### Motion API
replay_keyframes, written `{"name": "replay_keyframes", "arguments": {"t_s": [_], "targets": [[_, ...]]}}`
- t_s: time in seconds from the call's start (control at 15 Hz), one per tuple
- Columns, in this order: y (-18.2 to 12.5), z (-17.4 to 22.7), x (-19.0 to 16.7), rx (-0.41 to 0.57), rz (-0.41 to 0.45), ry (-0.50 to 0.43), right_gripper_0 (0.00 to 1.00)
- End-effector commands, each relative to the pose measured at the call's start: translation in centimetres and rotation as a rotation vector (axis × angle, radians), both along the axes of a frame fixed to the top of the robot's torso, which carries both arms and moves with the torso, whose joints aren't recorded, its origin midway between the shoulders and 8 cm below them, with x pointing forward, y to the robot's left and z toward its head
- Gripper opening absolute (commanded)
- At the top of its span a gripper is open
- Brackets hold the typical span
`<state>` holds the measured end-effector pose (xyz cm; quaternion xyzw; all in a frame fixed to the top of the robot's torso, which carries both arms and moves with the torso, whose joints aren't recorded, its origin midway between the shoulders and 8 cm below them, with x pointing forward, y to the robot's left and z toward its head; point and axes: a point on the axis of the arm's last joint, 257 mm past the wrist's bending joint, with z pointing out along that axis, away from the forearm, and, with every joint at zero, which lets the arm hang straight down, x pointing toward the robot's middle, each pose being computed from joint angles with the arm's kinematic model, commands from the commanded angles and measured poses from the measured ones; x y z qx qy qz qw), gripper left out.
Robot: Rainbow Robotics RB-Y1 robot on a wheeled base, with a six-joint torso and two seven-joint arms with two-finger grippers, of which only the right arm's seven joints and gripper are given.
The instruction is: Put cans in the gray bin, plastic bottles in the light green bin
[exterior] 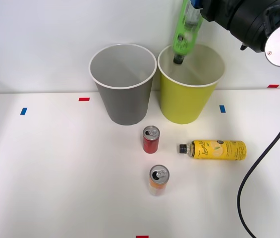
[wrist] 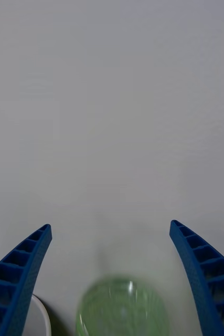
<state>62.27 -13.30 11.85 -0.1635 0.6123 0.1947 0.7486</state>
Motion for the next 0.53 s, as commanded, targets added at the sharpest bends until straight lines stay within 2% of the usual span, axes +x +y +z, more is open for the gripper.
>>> {"name": "replay_keyframes", "arguments": {"t_s": [0.07, 0.33, 0.53], "targets": [[0.3, -1.5, -0.6, -0.015, 0.011, 0.01, 1.0], [-0.1, -5.2, -5.9, -0.036, 0.075, 0.025, 1.0], [-0.9, -8.1, -12.7, -0.053, 0.096, 0.027, 1.0]]}}
